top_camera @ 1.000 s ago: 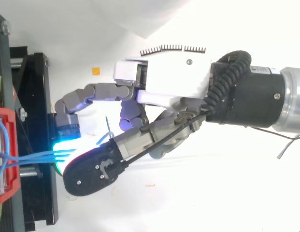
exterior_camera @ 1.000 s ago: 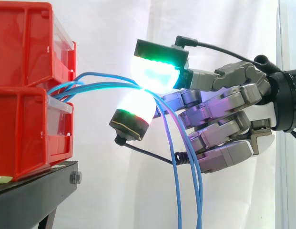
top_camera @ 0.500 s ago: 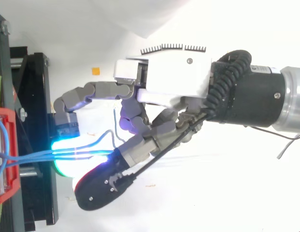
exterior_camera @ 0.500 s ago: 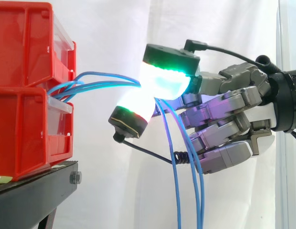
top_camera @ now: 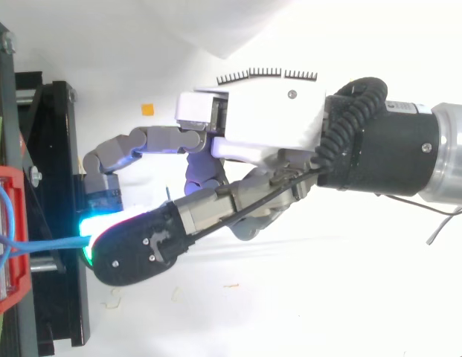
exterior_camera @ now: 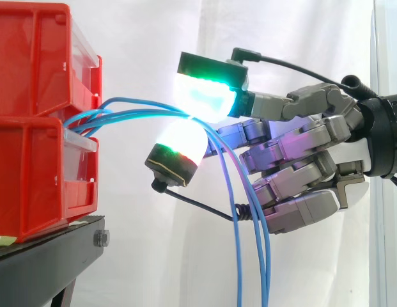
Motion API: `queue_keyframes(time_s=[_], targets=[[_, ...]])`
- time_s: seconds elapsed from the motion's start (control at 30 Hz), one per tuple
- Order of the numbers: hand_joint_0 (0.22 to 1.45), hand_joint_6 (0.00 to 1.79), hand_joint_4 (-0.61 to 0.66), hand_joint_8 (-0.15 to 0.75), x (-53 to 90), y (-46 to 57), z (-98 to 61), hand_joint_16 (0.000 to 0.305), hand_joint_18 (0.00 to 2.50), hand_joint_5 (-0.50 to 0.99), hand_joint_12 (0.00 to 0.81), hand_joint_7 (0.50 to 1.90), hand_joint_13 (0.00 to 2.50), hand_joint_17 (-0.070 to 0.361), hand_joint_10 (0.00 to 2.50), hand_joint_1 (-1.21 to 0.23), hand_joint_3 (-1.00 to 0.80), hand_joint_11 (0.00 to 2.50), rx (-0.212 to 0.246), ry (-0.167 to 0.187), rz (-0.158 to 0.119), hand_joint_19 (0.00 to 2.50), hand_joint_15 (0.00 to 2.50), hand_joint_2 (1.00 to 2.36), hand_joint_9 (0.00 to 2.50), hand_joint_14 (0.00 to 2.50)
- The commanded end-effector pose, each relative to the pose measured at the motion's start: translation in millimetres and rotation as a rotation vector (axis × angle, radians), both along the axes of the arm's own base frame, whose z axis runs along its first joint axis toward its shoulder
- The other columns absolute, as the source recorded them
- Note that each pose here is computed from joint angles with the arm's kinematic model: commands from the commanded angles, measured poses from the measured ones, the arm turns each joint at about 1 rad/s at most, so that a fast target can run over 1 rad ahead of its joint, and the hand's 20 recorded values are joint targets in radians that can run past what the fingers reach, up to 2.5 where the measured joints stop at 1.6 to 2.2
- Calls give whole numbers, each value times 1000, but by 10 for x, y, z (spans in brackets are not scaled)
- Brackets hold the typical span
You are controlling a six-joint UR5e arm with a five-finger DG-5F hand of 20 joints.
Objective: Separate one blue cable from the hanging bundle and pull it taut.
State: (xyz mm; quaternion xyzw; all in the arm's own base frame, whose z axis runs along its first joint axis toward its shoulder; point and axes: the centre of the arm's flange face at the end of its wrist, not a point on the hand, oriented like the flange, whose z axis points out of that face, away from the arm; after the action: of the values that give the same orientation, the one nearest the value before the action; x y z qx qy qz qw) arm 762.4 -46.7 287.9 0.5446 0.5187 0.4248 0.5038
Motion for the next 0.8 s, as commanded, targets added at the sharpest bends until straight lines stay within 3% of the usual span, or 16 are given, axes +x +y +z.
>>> queue_keyframes(time_s=[0.0, 0.47, 0.57, 0.67, 0.77], targets=[[769, 500, -11, 178, -1, -3, -2, 45, 1440, 150, 311, 1343, 1399, 100, 294, -684, -500, 2414, 0, 0, 0, 1451, 1144, 1000, 2374, 1605], [807, 501, -45, 197, -3, 8, -9, 47, 1402, 150, 314, 1353, 1337, 105, 460, -766, -340, 2354, 0, 2, 1, 1471, 1083, 1014, 2323, 1762], [808, 501, -71, 201, -4, -4, -9, 46, 1391, 151, 315, 1350, 1333, 104, 509, -845, -350, 2332, 0, 2, 0, 1458, 1092, 1013, 2298, 1742], [815, 500, -89, 193, -4, -4, -9, 46, 1401, 150, 317, 1355, 1347, 105, 548, -976, -472, 2306, 0, 2, 0, 1434, 1135, 1002, 2281, 1671], [628, 509, -66, 186, -3, 6, -9, 47, 1419, 145, 317, 1313, 1371, 105, 556, -953, -500, 2299, 0, 2, 0, 1413, 1171, 1000, 2279, 1593]])
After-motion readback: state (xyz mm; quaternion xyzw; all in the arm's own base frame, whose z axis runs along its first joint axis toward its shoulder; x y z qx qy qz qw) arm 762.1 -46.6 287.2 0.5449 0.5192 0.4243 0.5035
